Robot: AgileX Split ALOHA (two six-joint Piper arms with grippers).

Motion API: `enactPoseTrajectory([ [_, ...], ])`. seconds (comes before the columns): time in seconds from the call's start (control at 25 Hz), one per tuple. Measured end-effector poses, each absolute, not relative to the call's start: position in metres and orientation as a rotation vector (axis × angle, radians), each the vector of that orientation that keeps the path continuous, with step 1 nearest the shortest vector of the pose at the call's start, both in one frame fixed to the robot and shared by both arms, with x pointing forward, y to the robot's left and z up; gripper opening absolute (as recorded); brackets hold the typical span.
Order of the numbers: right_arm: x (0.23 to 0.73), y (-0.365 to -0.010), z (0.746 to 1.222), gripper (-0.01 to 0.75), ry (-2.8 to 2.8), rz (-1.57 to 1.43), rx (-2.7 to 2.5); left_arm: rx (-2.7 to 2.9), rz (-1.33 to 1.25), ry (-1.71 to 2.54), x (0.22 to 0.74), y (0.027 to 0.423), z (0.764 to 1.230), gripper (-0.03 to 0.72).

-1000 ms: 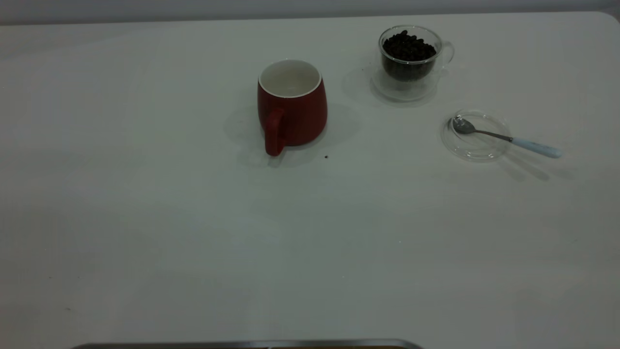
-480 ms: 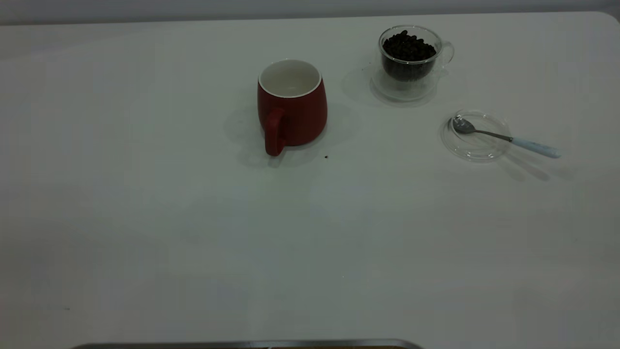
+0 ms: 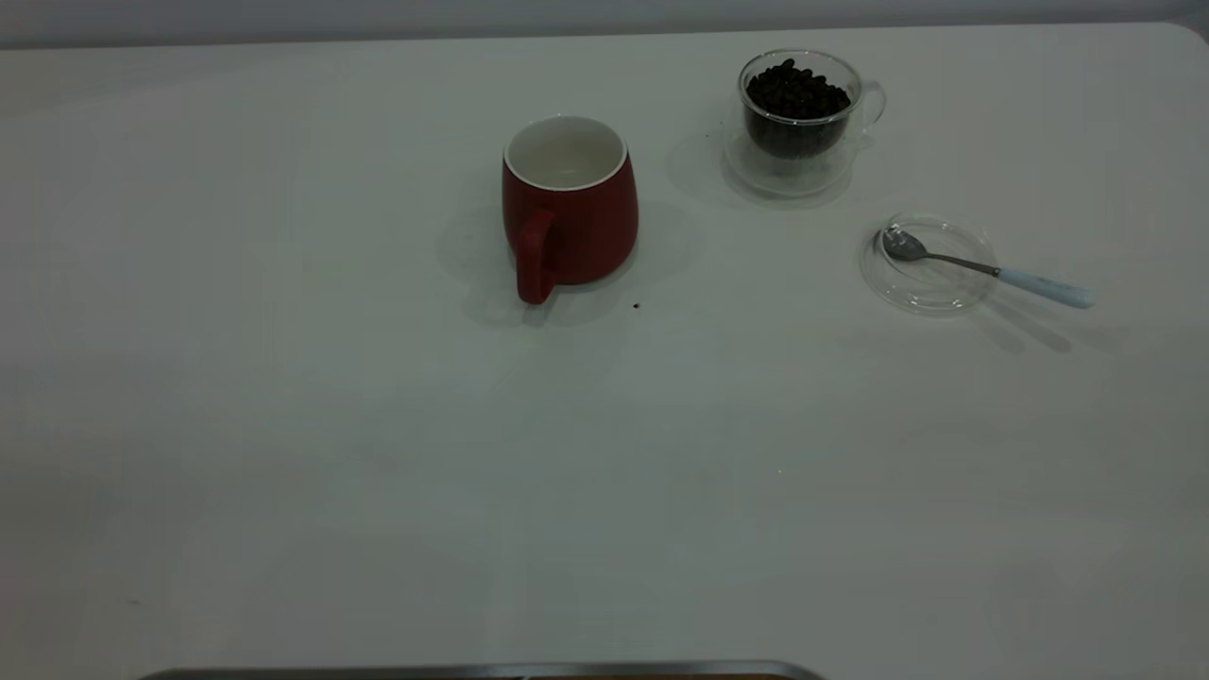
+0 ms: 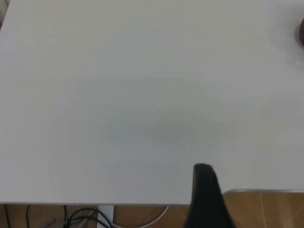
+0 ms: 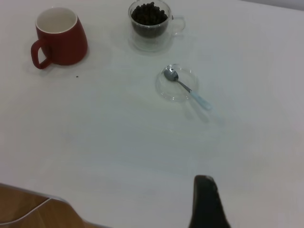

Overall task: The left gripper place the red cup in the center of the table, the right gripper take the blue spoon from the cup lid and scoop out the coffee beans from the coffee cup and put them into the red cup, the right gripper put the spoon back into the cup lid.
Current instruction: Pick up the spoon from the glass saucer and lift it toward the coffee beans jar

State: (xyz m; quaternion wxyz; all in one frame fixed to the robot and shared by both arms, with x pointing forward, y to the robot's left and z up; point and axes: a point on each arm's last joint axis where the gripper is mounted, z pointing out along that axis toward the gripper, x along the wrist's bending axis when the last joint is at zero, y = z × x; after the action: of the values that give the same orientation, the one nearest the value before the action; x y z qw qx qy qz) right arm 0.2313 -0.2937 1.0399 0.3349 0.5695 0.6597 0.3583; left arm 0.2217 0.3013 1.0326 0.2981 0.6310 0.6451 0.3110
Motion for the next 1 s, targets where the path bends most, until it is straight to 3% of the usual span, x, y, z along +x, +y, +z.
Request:
enactPoseTrajectory([
  [1.0,0.2312,-0.2925,1.0400,0.533,1.726,0.950,1.488,1.671,0.823,1.718,0.2217,0.3013,1.0326,0.577],
])
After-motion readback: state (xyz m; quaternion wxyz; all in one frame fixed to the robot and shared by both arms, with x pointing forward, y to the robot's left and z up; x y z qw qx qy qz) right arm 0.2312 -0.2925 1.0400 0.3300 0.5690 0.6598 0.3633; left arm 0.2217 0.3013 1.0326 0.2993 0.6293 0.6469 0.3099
